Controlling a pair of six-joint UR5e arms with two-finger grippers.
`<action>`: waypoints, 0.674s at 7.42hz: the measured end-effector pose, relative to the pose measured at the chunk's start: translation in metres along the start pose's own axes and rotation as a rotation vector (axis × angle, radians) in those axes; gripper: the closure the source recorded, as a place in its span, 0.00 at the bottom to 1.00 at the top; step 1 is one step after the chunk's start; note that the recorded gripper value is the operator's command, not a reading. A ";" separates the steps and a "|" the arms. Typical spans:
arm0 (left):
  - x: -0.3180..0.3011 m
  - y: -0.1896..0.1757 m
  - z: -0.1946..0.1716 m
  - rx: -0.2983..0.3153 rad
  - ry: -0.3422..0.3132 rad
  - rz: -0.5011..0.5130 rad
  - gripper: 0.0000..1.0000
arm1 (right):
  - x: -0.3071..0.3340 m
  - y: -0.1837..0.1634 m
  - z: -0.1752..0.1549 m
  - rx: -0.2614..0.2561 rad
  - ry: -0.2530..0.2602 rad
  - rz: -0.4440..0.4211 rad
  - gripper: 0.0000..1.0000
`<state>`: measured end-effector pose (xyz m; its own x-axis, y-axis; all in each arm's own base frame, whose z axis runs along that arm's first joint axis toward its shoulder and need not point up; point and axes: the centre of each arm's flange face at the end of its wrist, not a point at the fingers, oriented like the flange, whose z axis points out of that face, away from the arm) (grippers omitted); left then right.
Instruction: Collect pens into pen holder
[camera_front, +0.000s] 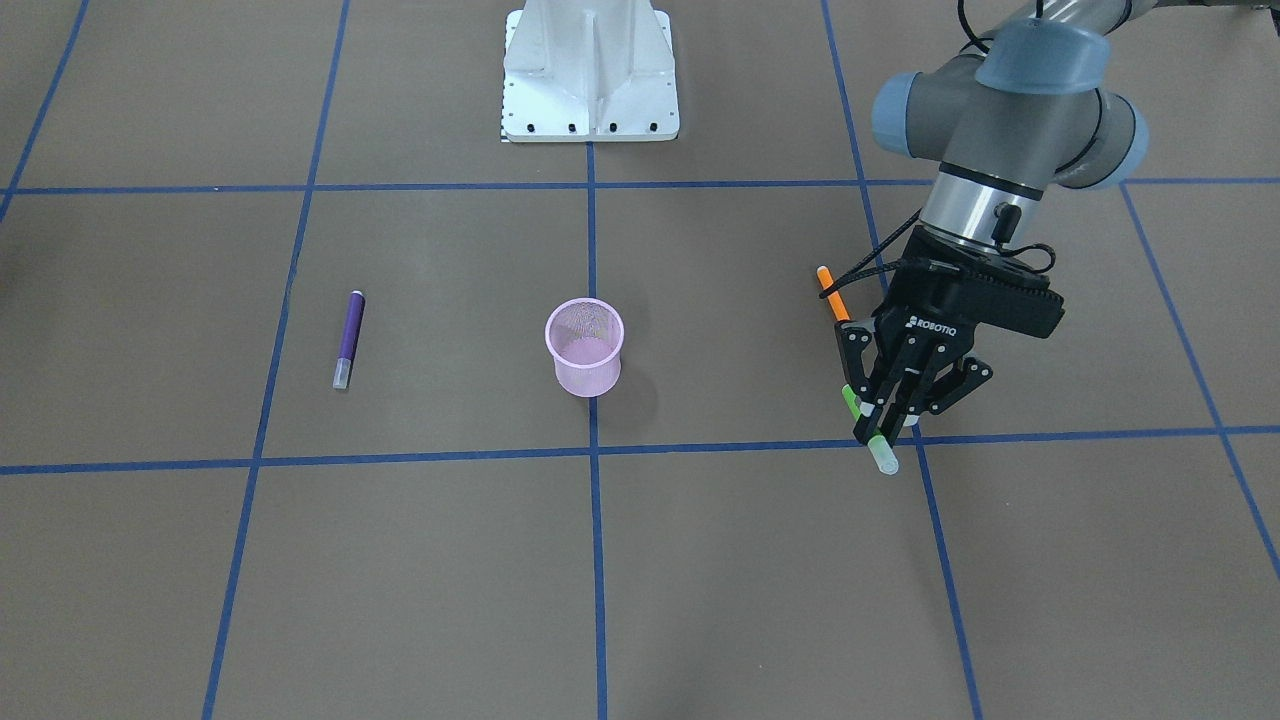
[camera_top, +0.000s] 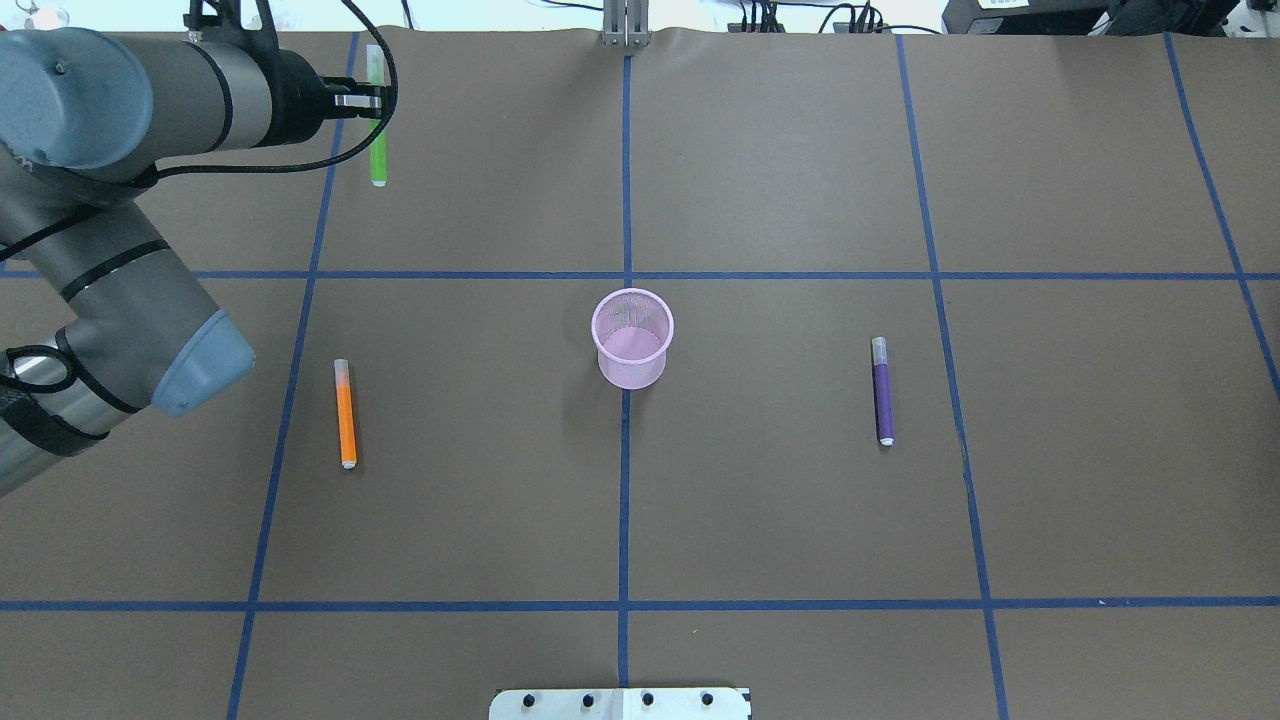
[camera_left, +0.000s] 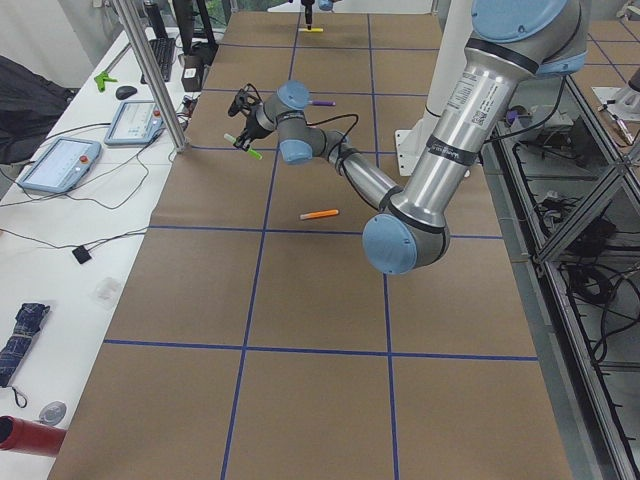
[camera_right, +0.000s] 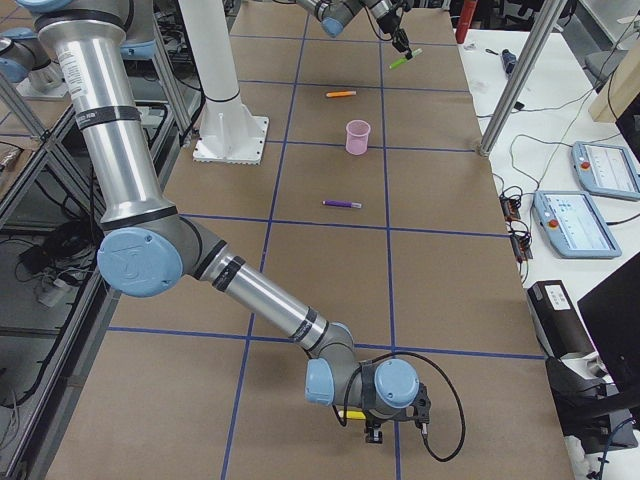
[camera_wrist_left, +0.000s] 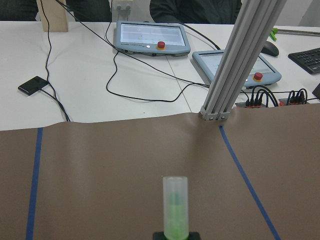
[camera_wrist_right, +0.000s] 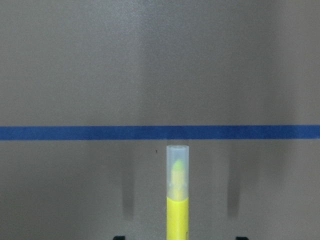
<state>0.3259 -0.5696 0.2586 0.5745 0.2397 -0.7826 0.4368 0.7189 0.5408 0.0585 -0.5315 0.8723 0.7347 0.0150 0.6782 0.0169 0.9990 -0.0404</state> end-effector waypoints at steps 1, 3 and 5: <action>0.000 0.000 0.000 -0.001 -0.001 0.000 1.00 | 0.000 -0.002 0.000 -0.002 0.008 0.001 0.25; 0.000 0.001 0.001 -0.002 -0.002 0.000 1.00 | 0.000 -0.011 0.002 -0.012 0.017 0.005 0.29; -0.002 0.002 0.004 -0.007 -0.007 0.001 1.00 | 0.000 -0.015 0.003 -0.017 0.021 0.006 0.29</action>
<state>0.3283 -0.5711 0.2627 0.5798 0.2355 -0.7800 0.4316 0.7232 0.5392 0.0560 -0.5460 0.8749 0.7488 0.0200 0.6625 0.0240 0.9981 -0.0572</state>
